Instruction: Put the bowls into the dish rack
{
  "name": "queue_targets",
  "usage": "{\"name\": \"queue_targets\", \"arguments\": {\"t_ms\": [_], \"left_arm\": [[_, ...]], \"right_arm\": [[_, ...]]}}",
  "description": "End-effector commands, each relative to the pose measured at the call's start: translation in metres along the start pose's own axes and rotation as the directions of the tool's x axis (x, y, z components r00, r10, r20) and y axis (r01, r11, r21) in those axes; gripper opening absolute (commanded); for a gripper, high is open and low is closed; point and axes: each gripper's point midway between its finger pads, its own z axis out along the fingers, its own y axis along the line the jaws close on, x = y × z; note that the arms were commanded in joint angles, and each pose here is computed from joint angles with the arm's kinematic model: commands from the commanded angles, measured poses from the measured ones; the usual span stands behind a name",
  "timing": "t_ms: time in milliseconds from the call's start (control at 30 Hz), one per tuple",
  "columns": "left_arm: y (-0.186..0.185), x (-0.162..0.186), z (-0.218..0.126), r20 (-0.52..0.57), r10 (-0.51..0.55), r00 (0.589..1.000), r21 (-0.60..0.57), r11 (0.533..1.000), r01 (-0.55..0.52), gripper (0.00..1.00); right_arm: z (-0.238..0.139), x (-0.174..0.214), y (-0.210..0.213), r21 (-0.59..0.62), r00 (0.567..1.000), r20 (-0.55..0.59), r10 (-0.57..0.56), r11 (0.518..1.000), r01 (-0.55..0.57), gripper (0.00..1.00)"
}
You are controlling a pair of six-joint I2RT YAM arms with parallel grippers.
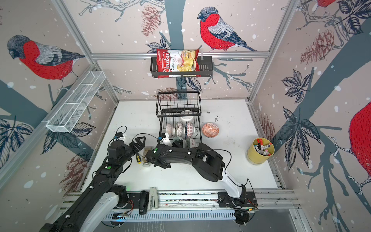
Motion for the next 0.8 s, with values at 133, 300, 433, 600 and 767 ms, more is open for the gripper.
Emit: {"name": "queue_targets", "arguments": {"t_ms": [133,300,433,600,767], "left_arm": [[-0.006,-0.015,-0.001,0.031,0.038,0.999,-0.017,0.999,-0.037,0.97],[-0.002,-0.014,-0.002,0.028,0.045,0.999,-0.034,0.998,-0.044,0.97],[-0.001,-0.012,-0.002,0.024,0.045,0.999,-0.037,0.998,-0.044,0.97],[0.000,-0.010,-0.001,0.018,0.045,0.999,-0.034,0.998,-0.045,0.97],[0.000,-0.008,-0.001,0.015,0.045,0.999,-0.029,0.999,-0.045,0.97]], "right_arm": [[0.005,-0.005,-0.019,-0.009,0.998,-0.036,-0.053,0.999,0.053,0.00],[0.006,-0.013,-0.020,-0.005,0.998,-0.029,-0.063,0.998,0.063,0.00],[0.009,-0.014,-0.016,0.010,0.996,-0.028,-0.085,0.996,0.086,0.00],[0.013,-0.012,-0.013,0.027,0.993,-0.028,-0.113,0.993,0.114,0.00],[0.016,-0.012,-0.012,0.047,0.989,-0.026,-0.145,0.988,0.146,0.00]]}}
